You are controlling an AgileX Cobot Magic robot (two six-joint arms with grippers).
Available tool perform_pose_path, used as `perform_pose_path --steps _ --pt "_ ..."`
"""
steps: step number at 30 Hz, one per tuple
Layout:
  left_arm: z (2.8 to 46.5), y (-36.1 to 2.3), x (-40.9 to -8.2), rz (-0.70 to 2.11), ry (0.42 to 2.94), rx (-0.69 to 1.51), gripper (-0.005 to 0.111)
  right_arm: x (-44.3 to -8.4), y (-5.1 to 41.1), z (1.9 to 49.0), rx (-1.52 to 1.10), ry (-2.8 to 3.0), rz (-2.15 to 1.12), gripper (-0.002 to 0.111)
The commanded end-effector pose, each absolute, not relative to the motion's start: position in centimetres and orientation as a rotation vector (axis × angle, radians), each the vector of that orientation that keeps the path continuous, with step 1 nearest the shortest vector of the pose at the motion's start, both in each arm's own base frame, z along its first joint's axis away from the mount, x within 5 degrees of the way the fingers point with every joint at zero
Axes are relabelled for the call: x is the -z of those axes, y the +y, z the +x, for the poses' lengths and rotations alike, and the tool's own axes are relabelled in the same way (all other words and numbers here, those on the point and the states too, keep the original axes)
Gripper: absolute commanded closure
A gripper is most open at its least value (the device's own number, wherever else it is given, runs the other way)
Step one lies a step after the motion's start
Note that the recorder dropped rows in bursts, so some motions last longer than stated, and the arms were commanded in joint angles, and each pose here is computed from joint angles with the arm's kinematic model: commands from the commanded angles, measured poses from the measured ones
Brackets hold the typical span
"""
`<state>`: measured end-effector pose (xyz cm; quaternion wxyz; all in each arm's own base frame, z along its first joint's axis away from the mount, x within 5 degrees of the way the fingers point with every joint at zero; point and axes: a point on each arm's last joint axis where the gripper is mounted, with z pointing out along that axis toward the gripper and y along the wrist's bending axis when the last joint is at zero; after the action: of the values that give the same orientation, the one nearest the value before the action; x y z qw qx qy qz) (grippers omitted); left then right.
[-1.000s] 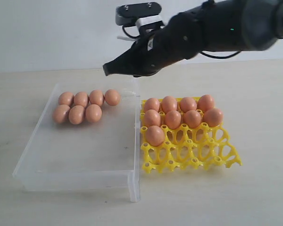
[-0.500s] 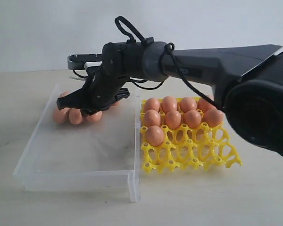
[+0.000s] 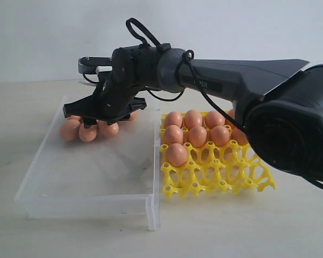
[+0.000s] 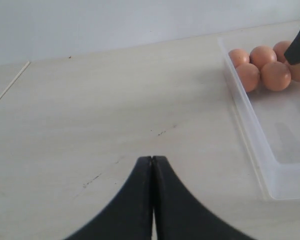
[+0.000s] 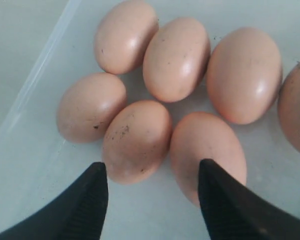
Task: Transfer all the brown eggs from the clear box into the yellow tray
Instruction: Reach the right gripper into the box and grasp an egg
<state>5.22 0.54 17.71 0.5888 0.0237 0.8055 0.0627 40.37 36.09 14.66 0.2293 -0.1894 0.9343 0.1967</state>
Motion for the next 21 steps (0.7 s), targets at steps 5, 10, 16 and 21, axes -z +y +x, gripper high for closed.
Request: perform_pose_path --steps 5,10,16,21 --pt "5.2 0.5 -17.9 0.055 1.863 -0.136 0.107 -17.7 36.0 40.4 -0.560 2.506 -0.516 0.054" --pt "5.2 0.5 -17.9 0.055 1.863 -0.136 0.107 -19.4 35.9 40.7 -0.531 2.440 -0.544 0.054" --pt "5.2 0.5 -17.9 0.055 1.863 -0.136 0.107 -17.7 35.8 41.5 -0.481 2.458 -0.563 0.054" --pt "5.2 0.5 -17.9 0.055 1.863 -0.136 0.107 -15.4 36.1 42.1 -0.437 2.483 -0.591 0.054"
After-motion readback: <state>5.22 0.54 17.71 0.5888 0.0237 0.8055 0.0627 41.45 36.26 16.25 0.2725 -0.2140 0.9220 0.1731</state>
